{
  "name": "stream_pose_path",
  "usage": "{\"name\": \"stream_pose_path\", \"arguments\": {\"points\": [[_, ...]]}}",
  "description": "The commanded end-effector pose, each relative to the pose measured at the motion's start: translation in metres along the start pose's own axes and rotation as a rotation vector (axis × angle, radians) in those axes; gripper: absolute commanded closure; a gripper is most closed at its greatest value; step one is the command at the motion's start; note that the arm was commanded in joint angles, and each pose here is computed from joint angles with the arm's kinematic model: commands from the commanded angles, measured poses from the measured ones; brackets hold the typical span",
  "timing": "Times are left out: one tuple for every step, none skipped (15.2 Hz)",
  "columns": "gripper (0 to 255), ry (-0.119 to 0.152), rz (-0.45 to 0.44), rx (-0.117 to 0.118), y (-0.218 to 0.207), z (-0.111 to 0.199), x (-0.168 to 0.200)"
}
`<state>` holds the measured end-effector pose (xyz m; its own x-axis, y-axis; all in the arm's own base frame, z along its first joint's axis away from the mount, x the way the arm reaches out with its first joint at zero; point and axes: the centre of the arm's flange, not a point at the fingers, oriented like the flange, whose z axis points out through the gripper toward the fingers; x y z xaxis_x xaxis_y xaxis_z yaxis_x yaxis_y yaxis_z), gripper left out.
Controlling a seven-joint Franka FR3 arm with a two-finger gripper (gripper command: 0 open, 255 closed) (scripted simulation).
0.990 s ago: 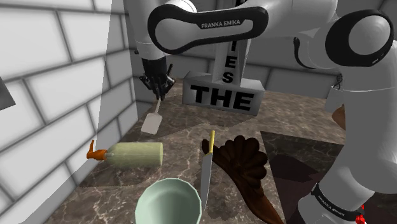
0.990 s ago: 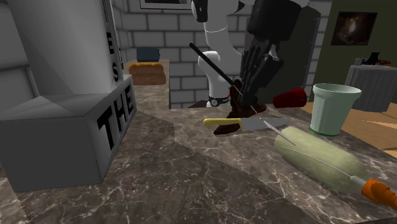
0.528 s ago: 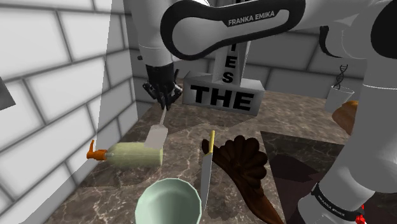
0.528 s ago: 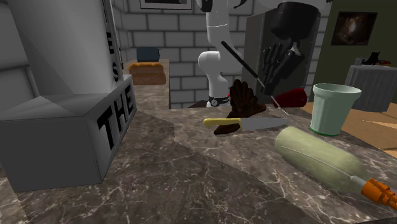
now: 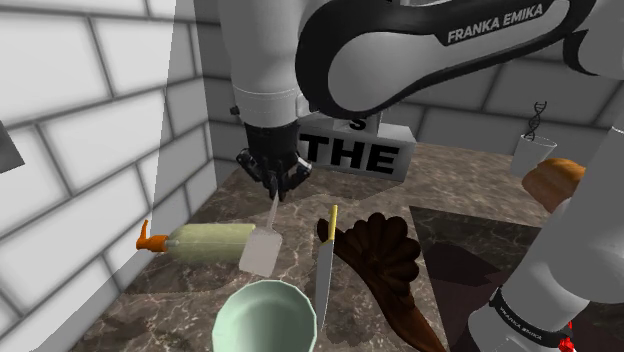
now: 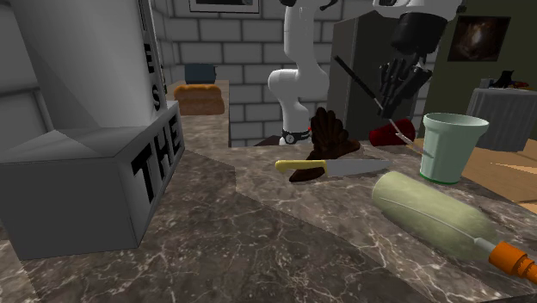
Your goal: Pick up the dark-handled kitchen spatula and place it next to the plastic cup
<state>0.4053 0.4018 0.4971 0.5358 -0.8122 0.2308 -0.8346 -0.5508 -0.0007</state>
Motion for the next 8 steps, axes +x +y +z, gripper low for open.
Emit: {"name": "stream_pose_path", "arguments": {"points": [[255,0.0,0.001,-0.001,0.018,-0.004,-0.021],[255,0.0,0.001,-0.001,0.027,-0.007,-0.031],[255,0.0,0.001,-0.001,0.035,-0.009,-0.04],[255,0.0,0.001,-0.001,0.044,-0.011,-0.05],[255,0.0,0.001,-0.001,0.053,-0.014,-0.06],[255,0.0,0.001,-0.001,0.061,-0.016,-0.07],[255,0.0,0.001,-0.001,0.07,-0.018,-0.079],[255,0.0,0.001,-0.001,0.078,-0.021,-0.089]]}}
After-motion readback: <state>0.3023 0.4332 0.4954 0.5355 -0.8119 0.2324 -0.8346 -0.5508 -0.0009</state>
